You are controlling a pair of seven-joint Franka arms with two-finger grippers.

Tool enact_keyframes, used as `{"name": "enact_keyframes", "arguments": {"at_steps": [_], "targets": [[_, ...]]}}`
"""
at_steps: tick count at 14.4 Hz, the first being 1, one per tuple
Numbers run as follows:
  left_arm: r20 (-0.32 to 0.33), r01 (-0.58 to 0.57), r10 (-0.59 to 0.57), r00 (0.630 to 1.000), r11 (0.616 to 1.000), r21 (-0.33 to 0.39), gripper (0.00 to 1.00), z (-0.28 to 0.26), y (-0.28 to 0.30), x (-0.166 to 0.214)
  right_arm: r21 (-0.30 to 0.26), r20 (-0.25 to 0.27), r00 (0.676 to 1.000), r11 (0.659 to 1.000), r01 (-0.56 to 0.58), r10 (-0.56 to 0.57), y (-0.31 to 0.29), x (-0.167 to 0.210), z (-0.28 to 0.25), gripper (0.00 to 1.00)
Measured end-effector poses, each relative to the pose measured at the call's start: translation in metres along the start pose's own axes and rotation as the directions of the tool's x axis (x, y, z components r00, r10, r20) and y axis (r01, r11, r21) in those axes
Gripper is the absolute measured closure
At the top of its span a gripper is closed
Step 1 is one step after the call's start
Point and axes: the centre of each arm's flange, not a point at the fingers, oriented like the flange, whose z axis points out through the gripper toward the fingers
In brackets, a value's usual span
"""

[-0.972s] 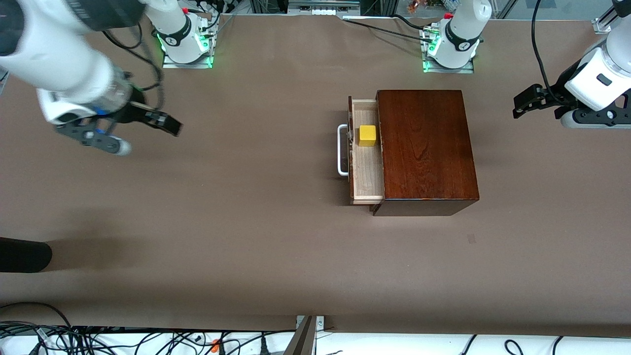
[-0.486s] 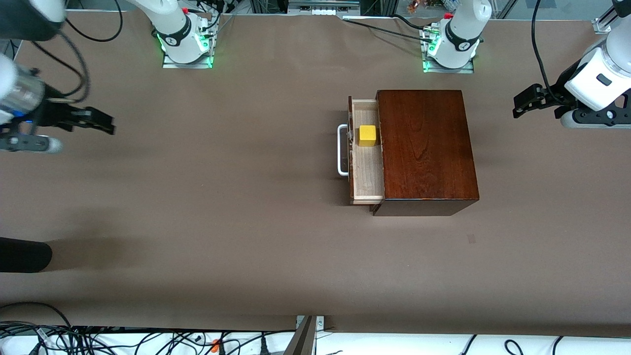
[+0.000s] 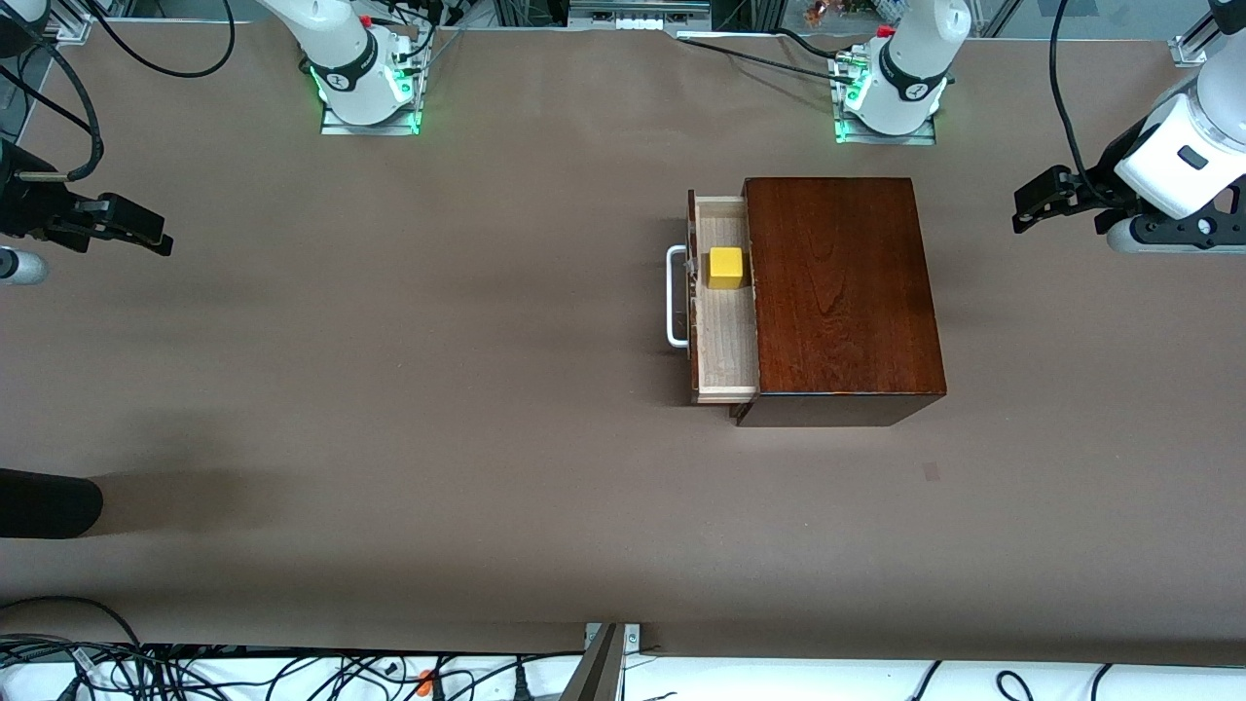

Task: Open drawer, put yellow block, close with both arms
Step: 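Move the left gripper to the drawer front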

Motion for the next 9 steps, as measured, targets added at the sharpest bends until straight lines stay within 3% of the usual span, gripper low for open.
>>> {"name": "enact_keyframes", "arguments": {"at_steps": [3,9], "targets": [[0.001,-0.001,0.001,1.0,1.0,-0.004,0.0,0.0,0.001,0.0,0.0,0.001,1.0,1.0,0.001,-0.001,-0.001,0.0,0.0,0.0],[0.054,-0.044,0.05,0.997,0.994,-0.096,0.0,0.023,0.035,0.009,-0.001,0.0,1.0,1.0,0.001,-0.001,-0.001,0.0,0.0,0.0]]}}
